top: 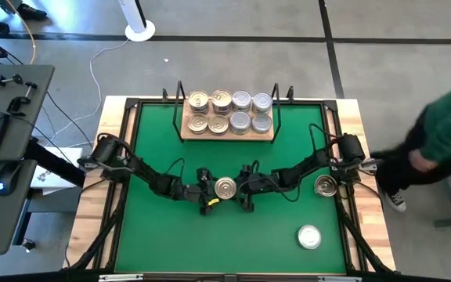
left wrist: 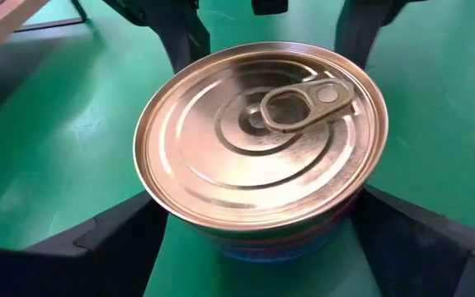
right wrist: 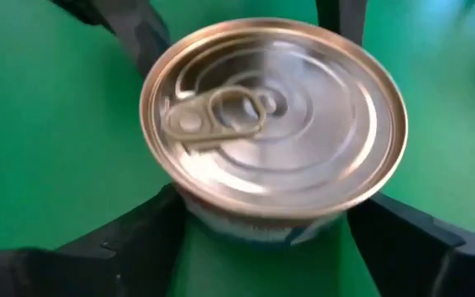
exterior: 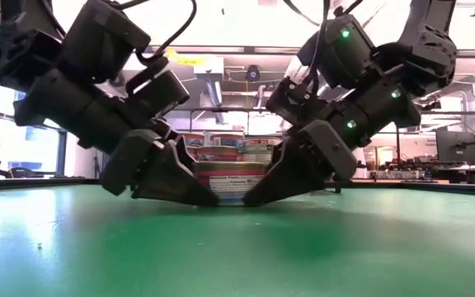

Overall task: Stack canned seafood by type on shelf
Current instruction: Stack the blue/pink tuna can on top of the other blue/pink tuna can on the shelf

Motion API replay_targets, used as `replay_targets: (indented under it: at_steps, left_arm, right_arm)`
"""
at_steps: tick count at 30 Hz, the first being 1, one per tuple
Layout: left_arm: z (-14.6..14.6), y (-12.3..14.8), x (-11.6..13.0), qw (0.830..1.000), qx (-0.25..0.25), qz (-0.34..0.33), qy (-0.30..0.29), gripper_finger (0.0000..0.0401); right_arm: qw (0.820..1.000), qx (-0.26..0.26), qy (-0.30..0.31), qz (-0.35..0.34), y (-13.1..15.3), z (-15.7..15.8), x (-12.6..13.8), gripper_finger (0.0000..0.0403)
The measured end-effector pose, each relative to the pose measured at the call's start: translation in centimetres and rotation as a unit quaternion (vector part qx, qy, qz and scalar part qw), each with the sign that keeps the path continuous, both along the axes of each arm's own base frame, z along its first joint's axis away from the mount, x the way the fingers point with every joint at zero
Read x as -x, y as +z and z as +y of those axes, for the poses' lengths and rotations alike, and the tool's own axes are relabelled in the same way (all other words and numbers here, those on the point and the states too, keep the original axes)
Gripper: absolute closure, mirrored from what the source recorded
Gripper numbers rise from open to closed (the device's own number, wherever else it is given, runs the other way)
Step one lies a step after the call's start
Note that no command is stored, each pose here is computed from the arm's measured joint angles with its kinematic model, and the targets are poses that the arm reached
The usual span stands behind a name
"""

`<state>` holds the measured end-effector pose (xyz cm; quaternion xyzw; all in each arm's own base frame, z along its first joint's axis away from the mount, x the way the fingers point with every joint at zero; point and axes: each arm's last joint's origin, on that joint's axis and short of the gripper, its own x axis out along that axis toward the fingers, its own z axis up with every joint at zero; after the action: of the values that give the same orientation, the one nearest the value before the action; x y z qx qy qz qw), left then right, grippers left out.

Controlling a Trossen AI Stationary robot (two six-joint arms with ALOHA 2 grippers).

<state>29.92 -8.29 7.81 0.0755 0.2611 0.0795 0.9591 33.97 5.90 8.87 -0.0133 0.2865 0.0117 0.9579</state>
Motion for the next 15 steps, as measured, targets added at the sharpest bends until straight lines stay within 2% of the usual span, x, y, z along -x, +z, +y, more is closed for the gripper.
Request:
replay_targets:
  at_steps: [8, 15]
  left_arm:
    - [-0.9, 1.2, 0.6, 1.0, 0.009, 0.008, -0.025, 0.0051]
    - [-1.6, 2.3, 1.3, 1.0, 0.011, 0.004, 0.014, 0.0052]
  right_arm:
    - [1.0, -0.005, 0.014, -0.011, 0.1, 1.1, 0.2, 0.0143]
    - [1.0, -0.02, -0.015, -0.017, 0.7, 1.0, 0.1, 0.0157]
